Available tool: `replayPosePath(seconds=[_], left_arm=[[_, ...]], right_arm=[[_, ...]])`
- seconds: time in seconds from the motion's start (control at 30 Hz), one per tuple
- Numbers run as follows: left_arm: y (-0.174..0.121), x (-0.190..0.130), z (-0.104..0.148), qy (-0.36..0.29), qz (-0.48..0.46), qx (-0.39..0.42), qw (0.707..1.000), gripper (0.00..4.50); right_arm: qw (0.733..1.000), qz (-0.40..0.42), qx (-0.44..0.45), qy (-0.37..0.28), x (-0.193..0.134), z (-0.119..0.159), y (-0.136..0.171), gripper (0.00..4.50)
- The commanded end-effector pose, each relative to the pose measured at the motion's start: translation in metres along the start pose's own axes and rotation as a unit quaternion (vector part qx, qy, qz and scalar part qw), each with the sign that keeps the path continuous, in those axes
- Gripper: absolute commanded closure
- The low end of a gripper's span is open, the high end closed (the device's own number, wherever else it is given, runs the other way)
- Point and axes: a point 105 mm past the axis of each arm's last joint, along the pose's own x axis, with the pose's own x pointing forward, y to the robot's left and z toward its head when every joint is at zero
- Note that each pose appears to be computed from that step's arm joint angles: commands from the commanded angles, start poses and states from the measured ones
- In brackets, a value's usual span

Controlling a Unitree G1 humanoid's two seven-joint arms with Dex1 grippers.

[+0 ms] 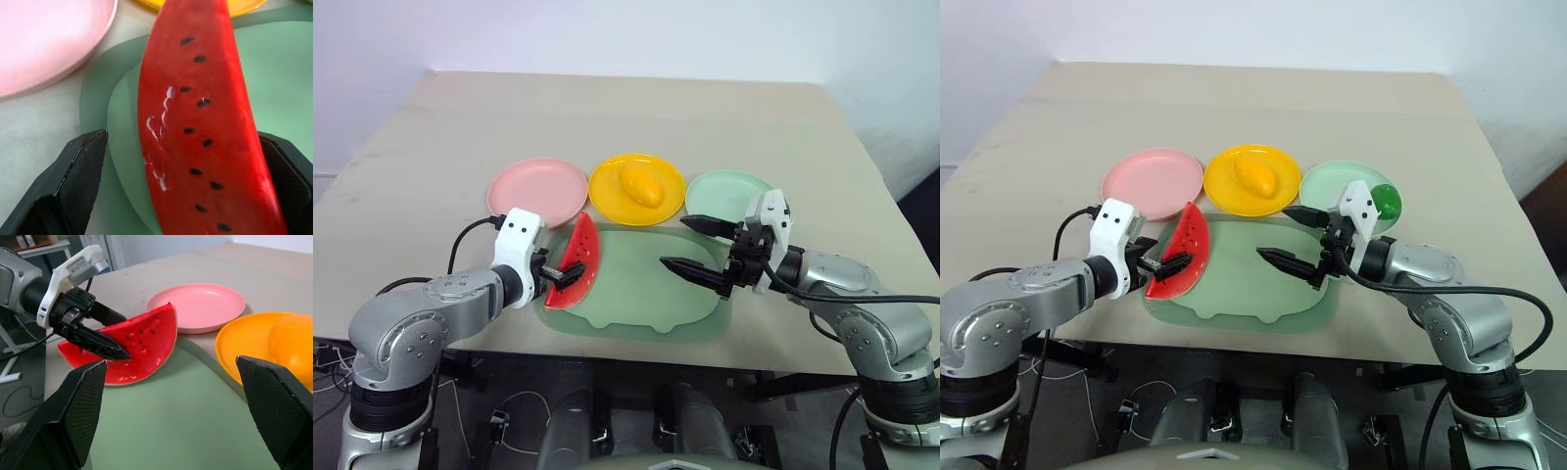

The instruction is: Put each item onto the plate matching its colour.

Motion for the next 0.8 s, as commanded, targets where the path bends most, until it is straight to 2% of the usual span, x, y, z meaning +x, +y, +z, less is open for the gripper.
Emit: replayPosePath(seconds=[0.03, 0.1, 0.2, 0.4, 0.6, 0.8], left_arm=[[-0.002, 0.001, 0.003, -0.001, -0.002, 0.007, 1.0, 0.0], [-0.001, 0.002, 0.003, -0.001, -0.002, 0.008, 1.0, 0.0], [0.0, 0.003, 0.002, 0.002, -0.003, 0.01, 1.0, 0.58], [0.002, 0.004, 0.007, -0.006, -0.002, 0.01, 1.0, 2.3], [0.011, -0.002, 0.029, -0.04, 0.02, 0.019, 0.999, 2.41], [0.036, -0.018, 0.077, -0.096, 0.071, 0.026, 0.993, 2.41]], right_arm=[[1.0, -0.001, -0.025, -0.018, 0.0, 0.012, 0.002, 0.03], [0.999, -0.004, -0.027, -0.019, 0.0, 0.013, 0.001, 0.03], [0.999, -0.007, -0.029, -0.02, 0.001, 0.015, 0.0, 0.0], [0.999, -0.01, -0.032, -0.02, 0.003, 0.021, 0.001, 0.0], [0.999, -0.013, -0.031, -0.018, 0.005, 0.022, 0.0, 0.0], [0.999, -0.011, -0.031, -0.021, 0.004, 0.023, -0.001, 0.0]])
